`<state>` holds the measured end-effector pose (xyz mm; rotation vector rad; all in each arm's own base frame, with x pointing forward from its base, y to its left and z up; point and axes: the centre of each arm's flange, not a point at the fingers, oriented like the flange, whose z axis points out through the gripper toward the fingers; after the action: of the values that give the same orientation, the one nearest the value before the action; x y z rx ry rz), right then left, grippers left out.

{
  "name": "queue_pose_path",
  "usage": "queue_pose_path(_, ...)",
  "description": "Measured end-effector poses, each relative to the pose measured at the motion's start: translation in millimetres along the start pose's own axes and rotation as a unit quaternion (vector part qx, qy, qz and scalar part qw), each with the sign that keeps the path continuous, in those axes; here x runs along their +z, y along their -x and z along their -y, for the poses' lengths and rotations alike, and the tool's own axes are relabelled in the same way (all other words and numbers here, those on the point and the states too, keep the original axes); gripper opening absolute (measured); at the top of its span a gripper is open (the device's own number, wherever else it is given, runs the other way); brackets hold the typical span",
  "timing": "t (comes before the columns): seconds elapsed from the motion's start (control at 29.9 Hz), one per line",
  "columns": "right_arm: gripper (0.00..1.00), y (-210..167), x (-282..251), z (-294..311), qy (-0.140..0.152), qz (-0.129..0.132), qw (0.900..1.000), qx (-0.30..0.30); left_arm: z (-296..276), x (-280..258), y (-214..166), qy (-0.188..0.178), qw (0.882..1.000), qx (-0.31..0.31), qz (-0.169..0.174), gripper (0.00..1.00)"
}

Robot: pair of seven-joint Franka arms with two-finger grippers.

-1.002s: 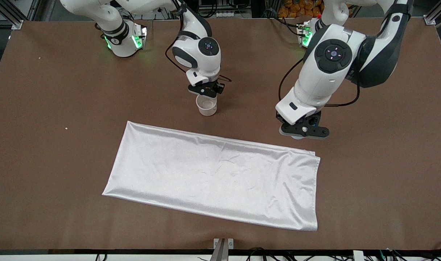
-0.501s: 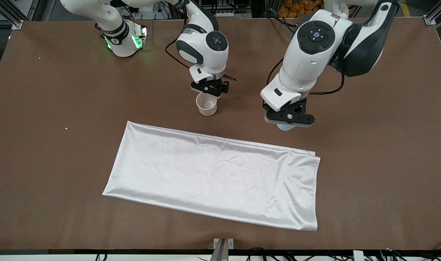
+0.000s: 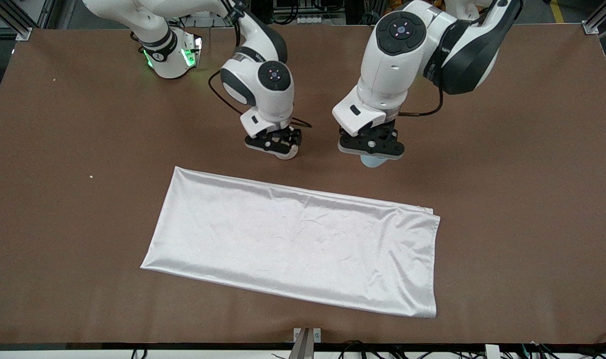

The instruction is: Place blue cup into white mug on table

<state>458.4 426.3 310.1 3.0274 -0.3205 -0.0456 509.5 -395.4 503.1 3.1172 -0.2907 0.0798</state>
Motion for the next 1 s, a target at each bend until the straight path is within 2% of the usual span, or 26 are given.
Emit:
queue_pose_path(0.23,1.0,-87.8,-9.7,-69.5,0.011,0.015,0.999,-0.028,-15.7,8.5,7.5,-0.001,1.0,0.006,0.007,0.05)
queue_pose_path(0.37,1.0,-120.0,-11.7,-106.6,0.018,0.027,0.998,-0.047,-29.8,21.6,13.3,-0.003,1.0,0.002,0.018,0.05)
queue_pose_path(0.57,1.0,-150.8,-12.4,-152.9,0.023,0.041,0.995,-0.084,-53.6,42.3,19.7,0.003,1.0,0.008,0.025,0.05)
queue_pose_path(0.73,1.0,-173.0,-17.8,-190.4,0.021,0.044,0.995,-0.085,-78.3,58.2,28.5,0.015,0.999,-0.003,0.03,0.05)
queue_pose_path(1.0,1.0,-181.1,-37.3,-214.7,0.023,0.038,0.994,-0.101,-127.8,85.9,56.4,0.016,0.999,-0.025,0.038,0.05)
